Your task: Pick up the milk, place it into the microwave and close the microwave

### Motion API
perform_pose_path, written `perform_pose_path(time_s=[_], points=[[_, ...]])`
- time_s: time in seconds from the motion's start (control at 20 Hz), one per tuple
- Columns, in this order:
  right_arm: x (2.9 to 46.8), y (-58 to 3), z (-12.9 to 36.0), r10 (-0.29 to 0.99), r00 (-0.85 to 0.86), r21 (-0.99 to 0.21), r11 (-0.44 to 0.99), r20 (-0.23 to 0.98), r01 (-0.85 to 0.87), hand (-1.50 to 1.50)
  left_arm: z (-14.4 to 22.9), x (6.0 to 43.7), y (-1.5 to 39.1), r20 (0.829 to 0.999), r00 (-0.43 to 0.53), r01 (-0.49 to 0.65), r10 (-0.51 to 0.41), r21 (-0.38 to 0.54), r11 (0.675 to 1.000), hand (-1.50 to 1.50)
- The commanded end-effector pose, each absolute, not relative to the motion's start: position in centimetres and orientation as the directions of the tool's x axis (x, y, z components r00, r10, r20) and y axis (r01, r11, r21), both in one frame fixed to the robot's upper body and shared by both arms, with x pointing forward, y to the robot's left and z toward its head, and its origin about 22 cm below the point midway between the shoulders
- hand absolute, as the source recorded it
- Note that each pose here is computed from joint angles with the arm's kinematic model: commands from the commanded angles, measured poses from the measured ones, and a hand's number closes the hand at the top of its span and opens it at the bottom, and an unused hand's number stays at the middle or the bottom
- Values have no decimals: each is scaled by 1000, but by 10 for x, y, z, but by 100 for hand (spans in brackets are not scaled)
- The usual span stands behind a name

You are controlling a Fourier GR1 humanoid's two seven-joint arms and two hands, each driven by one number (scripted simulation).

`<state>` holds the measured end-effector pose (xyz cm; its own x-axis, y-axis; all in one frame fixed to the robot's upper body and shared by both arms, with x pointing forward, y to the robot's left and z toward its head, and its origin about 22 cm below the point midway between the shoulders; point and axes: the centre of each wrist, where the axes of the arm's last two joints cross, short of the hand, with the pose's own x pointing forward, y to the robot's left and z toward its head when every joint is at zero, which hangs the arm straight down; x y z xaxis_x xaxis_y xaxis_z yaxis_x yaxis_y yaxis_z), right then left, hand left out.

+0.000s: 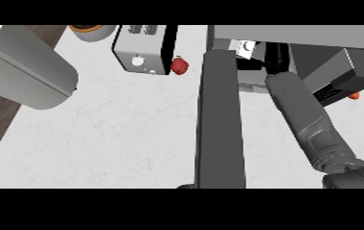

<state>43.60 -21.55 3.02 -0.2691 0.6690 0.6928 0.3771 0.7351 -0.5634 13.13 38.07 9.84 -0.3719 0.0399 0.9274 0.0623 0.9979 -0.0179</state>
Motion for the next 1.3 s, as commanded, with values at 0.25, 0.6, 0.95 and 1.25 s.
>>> perform_pose_path(time_s=[0.25,0.6,0.95,1.25], points=[[436,-239,31,815,-235,-662,570,529,487,150,104,149,379,927,-373,96,34,2,995,-150],[416,-297,11,863,150,-749,318,483,581,-150,98,156,382,928,-370,99,36,0,995,-150],[429,-266,24,877,-81,-737,446,474,508,-150,95,160,383,935,-354,95,7,29,995,-150],[439,-241,36,834,-183,-702,540,521,464,-150,91,173,374,940,-340,168,14,46,985,-150]])
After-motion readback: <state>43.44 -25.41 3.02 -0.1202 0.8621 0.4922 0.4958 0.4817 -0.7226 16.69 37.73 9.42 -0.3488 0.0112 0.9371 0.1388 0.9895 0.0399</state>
